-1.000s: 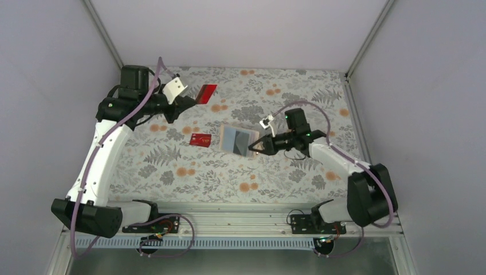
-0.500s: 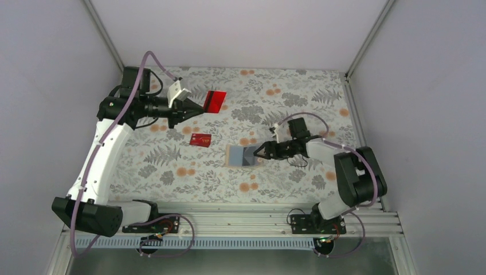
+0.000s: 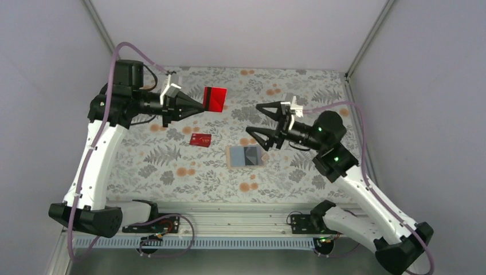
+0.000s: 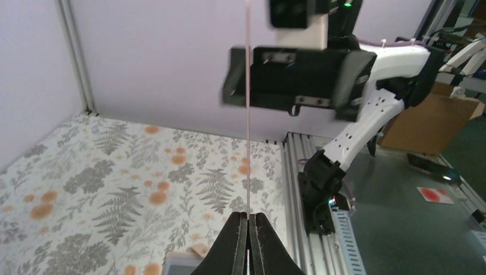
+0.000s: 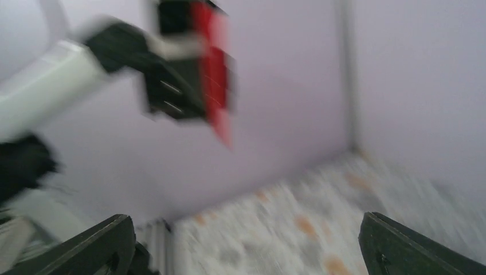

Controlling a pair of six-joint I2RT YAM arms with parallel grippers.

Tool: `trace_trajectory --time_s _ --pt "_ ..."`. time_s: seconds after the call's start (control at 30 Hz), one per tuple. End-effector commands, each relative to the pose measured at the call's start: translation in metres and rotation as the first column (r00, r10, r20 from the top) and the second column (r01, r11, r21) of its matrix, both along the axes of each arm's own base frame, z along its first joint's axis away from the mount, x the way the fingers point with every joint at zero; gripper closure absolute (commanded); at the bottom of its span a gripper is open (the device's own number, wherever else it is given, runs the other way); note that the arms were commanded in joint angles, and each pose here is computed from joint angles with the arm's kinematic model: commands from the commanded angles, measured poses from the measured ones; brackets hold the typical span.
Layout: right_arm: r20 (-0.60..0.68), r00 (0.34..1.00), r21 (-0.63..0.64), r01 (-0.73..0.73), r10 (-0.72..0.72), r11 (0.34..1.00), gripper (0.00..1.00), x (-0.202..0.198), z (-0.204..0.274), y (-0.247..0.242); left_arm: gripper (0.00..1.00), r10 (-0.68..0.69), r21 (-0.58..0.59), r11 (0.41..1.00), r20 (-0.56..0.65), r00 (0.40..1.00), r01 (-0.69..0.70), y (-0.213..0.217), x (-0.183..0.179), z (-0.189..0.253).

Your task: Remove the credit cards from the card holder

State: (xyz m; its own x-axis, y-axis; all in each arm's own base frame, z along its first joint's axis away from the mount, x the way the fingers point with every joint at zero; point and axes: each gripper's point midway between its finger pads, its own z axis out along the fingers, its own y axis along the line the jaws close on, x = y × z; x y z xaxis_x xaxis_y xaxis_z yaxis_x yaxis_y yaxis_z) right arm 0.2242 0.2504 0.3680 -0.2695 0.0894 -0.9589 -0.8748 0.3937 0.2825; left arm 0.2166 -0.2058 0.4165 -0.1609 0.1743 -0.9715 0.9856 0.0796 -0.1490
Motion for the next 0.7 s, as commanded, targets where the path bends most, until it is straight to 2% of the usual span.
trace_trajectory --time_s 0.0,0.1,0.27,0.33,0.5,0.53,0.67 --pt "0.350 0.921 0.195 -0.253 0.173 0.948 0.02 -0.055 0.088 0.029 0.98 -0.057 -0.068 0.996 0.024 0.998 0.058 -0.001 -0.020 0.028" --pt "0.360 0.916 0.244 -0.277 0.178 0.930 0.08 -0.050 0.100 0.048 0.98 -0.060 -0.071 0.996 0.034 0.998 0.062 0.000 -0.026 0.029" --pt "0.348 0.904 0.200 -0.330 0.248 0.922 0.23 -0.050 0.103 0.093 0.98 -0.082 -0.085 0.993 0.033 0.996 0.085 0.000 -0.029 0.031" --pt "0.355 0.893 0.193 -0.358 0.276 0.913 0.40 -0.053 0.103 0.100 0.98 -0.091 -0.090 0.992 0.027 0.996 0.093 0.000 -0.029 0.030" --pt "0.341 0.891 0.181 -0.376 0.300 0.909 0.92 -0.054 0.095 0.108 0.98 -0.086 -0.085 0.992 0.028 0.996 0.088 0.000 -0.031 0.027" --pt "0.338 0.894 0.183 -0.368 0.293 0.912 0.95 -0.054 0.094 0.107 0.98 -0.088 -0.085 0.992 0.033 0.996 0.091 0.000 -0.033 0.028" --pt "0.331 0.902 0.177 -0.348 0.277 0.921 0.96 -0.053 0.093 0.104 0.97 -0.088 -0.081 0.993 0.031 0.996 0.090 0.001 -0.034 0.025"
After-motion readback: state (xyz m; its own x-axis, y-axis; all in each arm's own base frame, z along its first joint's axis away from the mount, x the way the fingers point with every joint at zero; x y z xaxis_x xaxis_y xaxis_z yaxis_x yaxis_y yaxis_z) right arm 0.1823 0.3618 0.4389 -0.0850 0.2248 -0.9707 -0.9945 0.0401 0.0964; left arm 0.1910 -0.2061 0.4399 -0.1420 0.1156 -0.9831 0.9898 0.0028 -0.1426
